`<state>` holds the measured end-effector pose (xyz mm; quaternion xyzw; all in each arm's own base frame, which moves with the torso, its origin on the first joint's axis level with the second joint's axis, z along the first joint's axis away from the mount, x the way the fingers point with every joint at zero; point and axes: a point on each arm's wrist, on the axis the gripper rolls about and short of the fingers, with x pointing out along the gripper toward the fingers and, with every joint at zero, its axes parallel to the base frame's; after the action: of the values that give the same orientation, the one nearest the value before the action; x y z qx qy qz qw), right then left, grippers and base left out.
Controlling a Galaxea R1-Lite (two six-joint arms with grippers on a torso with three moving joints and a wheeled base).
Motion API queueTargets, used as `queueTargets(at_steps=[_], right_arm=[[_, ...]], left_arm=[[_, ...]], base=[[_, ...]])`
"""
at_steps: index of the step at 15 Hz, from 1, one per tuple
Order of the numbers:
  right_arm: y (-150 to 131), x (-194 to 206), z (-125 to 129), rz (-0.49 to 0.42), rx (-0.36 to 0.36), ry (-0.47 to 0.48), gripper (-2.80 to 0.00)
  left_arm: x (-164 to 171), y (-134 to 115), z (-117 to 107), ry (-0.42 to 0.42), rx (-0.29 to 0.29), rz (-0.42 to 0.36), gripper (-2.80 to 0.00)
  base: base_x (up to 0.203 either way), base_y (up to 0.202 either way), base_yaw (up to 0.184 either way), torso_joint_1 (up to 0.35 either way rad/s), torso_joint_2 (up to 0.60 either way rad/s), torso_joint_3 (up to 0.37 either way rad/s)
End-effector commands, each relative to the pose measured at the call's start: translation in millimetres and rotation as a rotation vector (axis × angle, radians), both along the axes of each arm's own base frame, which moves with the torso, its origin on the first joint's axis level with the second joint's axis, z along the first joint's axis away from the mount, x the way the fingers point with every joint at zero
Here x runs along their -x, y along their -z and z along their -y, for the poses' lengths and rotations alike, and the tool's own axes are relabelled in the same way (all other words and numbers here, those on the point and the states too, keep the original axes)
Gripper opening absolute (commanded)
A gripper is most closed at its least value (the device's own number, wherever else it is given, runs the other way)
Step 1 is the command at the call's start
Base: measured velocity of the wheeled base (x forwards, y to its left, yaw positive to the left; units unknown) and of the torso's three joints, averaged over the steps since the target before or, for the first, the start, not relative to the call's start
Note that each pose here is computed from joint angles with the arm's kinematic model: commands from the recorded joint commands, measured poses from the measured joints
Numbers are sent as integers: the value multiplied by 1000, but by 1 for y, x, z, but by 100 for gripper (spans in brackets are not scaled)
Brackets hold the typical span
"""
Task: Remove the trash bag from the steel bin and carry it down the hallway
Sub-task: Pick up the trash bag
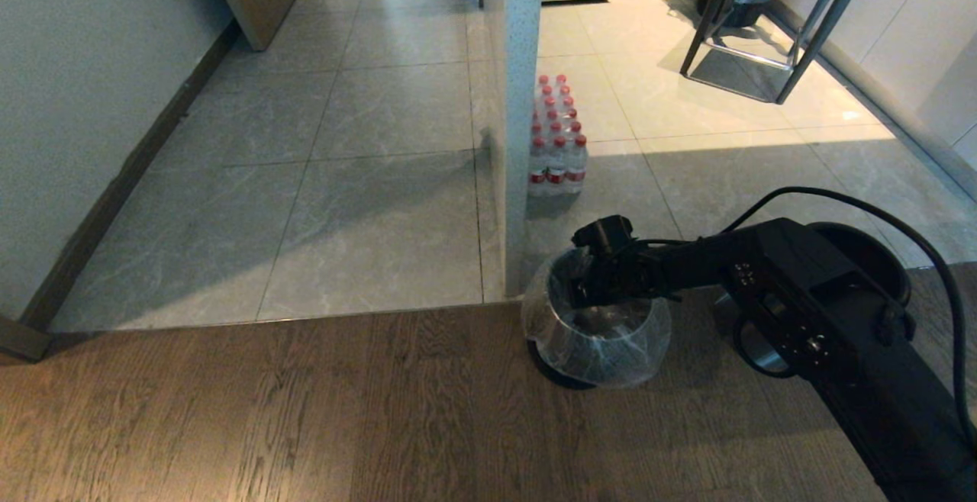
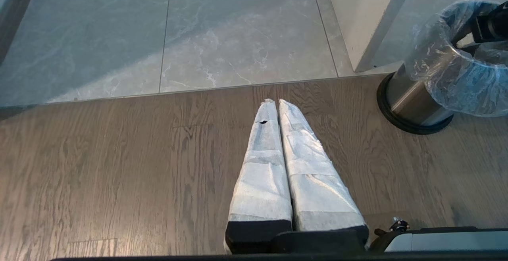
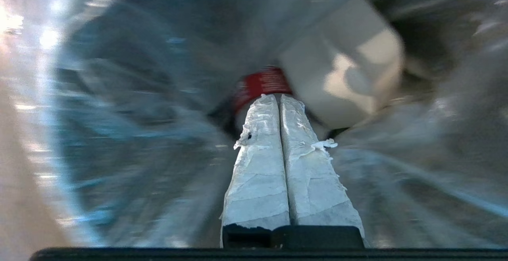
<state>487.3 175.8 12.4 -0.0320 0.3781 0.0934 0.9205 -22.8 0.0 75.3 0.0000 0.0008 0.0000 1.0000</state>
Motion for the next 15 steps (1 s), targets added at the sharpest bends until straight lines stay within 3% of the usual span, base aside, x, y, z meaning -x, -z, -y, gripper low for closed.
queueTargets(at_steps=[1, 8, 13, 15], right_arm=[[-5, -1, 3, 11, 10, 0, -280], [-63, 12, 24, 77, -49, 65, -280], [-95, 27, 67, 88, -52, 152, -280], [-92, 32, 91, 55, -39, 200, -280]], left_arm=[[0, 0, 0, 0, 0, 0, -280], [0, 0, 0, 0, 0, 0, -280], [0, 0, 0, 0, 0, 0, -280], [0, 0, 0, 0, 0, 0, -280]], base=[[0, 0, 0, 0, 0, 0], [0, 0, 0, 0, 0, 0], [0, 0, 0, 0, 0, 0], [0, 0, 0, 0, 0, 0]])
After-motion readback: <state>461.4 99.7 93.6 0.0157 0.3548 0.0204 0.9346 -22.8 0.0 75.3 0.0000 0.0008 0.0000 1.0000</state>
